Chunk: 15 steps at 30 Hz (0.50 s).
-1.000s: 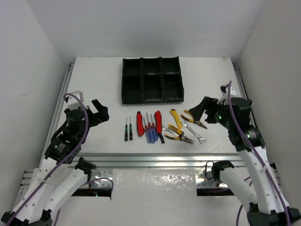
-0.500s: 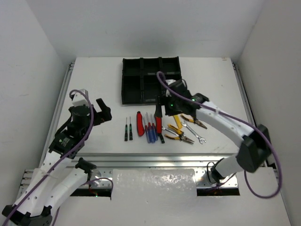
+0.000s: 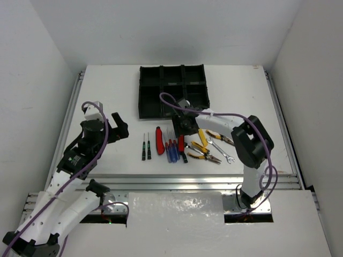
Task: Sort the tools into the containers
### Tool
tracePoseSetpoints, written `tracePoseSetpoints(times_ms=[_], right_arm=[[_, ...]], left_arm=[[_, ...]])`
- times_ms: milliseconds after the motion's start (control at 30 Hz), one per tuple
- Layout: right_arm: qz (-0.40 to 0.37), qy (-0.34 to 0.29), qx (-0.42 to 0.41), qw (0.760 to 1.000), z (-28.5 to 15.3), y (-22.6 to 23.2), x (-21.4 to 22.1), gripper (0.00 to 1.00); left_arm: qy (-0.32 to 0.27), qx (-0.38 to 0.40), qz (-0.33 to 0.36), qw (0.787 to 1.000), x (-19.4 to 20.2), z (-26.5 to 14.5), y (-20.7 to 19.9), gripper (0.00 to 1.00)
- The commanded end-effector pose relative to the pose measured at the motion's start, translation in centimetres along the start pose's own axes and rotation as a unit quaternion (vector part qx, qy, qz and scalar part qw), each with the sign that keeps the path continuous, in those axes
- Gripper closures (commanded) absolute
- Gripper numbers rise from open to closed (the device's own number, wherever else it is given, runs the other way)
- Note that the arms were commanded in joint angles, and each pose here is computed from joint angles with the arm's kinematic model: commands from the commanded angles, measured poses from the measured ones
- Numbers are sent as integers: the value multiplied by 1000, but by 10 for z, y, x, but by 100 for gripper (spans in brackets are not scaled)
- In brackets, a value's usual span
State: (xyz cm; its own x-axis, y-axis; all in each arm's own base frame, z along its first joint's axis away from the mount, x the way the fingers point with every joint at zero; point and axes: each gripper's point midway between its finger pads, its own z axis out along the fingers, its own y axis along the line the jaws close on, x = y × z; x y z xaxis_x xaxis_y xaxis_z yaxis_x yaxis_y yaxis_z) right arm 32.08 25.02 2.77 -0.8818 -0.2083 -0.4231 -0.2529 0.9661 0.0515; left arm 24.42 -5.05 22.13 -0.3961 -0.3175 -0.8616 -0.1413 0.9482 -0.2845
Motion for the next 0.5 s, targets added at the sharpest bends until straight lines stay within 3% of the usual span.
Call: tracePoseSetpoints(times_ms=[0, 300, 400, 467], right_arm=[[8, -30, -8, 999, 4, 13, -22, 40], [14, -7, -14, 1000, 25, 17, -8, 47], [6, 0, -12, 1000, 28, 19, -8, 58], [-4, 1, -12, 1000, 28, 20, -8, 72]], left_arm=[[-28, 18, -4, 999, -14, -2, -6, 0], [-32, 19, -6, 999, -15, -4, -6, 0], [-34, 19, -6, 999, -16, -4, -5, 0], [-36, 19, -8, 999, -17, -5, -5, 0]])
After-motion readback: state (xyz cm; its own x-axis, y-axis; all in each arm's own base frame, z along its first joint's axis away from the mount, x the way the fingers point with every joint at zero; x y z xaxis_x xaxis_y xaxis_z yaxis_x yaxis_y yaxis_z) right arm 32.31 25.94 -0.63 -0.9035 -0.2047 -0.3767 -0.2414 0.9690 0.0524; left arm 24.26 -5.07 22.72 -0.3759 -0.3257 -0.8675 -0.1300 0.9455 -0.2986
